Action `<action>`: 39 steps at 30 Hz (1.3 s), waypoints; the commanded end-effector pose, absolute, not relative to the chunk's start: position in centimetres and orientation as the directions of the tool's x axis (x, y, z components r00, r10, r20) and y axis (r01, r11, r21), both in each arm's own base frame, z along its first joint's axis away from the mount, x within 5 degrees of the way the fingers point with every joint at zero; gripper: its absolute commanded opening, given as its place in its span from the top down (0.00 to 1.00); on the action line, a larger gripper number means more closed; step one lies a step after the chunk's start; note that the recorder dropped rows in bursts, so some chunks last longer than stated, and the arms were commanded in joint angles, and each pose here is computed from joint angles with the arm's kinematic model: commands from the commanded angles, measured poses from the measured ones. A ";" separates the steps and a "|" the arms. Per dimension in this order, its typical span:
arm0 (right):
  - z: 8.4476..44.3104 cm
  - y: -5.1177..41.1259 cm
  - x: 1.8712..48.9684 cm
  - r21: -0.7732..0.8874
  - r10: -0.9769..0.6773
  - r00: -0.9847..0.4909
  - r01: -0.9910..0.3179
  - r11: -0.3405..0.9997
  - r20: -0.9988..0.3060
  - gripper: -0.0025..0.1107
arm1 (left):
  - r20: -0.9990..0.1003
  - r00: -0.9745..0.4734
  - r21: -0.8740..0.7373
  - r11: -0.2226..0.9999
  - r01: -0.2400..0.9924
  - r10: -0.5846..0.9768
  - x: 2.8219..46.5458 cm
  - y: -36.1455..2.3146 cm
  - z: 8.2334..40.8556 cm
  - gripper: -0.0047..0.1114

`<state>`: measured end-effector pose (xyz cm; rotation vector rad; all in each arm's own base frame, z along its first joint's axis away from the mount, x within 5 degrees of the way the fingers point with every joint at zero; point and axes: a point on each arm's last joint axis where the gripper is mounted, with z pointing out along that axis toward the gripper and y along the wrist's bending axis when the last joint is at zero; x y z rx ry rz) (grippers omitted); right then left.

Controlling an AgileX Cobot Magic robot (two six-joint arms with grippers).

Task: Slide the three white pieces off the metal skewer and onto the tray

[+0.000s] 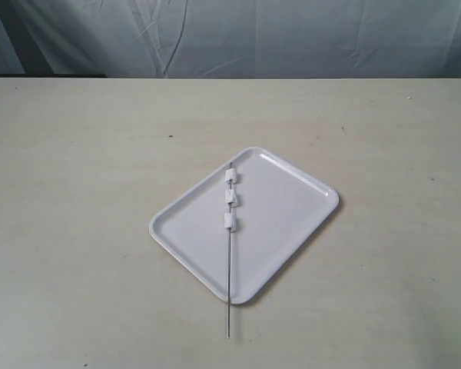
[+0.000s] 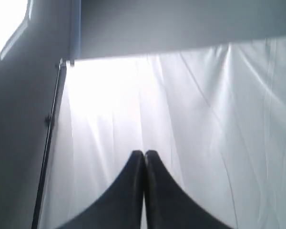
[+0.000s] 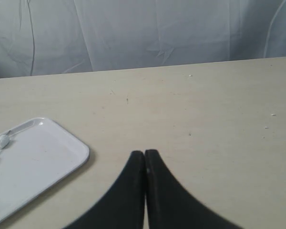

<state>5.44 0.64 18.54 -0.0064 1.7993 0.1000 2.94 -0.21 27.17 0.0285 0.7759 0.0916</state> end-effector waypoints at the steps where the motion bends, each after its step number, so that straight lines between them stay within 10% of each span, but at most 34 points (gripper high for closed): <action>1: 18.6 0.6 5.4 0.063 0.050 -0.216 -0.053 0.997 -0.975 0.98 | -0.536 0.841 0.088 0.996 -0.024 0.067 0.9 -0.9 30.8 0.96; 5: 18.6 0.6 5.4 0.063 0.050 -0.216 -0.053 0.997 -0.975 0.98 | -0.448 0.879 0.214 0.974 -0.075 0.166 -1.8 -1.9 36.1 0.96; 9: 18.8 0.5 5.5 0.054 0.044 -0.194 -0.049 0.997 -0.980 0.98 | -0.639 0.743 0.158 0.980 -0.124 0.197 -1.7 -1.0 40.2 0.96; 16: 23.3 -0.5 5.2 0.098 0.086 0.311 0.025 0.995 -0.946 0.98 | -0.992 -0.025 0.125 0.960 -0.252 0.123 3.8 1.9 39.6 0.96; 24: 24.6 -1.1 4.6 0.601 0.618 0.419 -0.190 0.776 -0.665 0.98 | -0.673 -0.724 -0.207 0.978 -0.014 -0.153 8.9 -1.0 33.4 0.96; 30: 24.6 -1.0 4.6 0.674 0.709 0.385 -0.247 0.696 -0.591 0.98 | -0.612 -0.788 -0.563 0.738 0.371 -0.071 11.9 -5.4 32.5 0.96; 39: 24.2 -0.7 4.8 0.775 0.828 0.288 -0.300 0.556 -0.482 0.98 | -0.527 -0.850 -0.637 0.672 0.378 -0.022 14.4 -5.8 30.1 0.96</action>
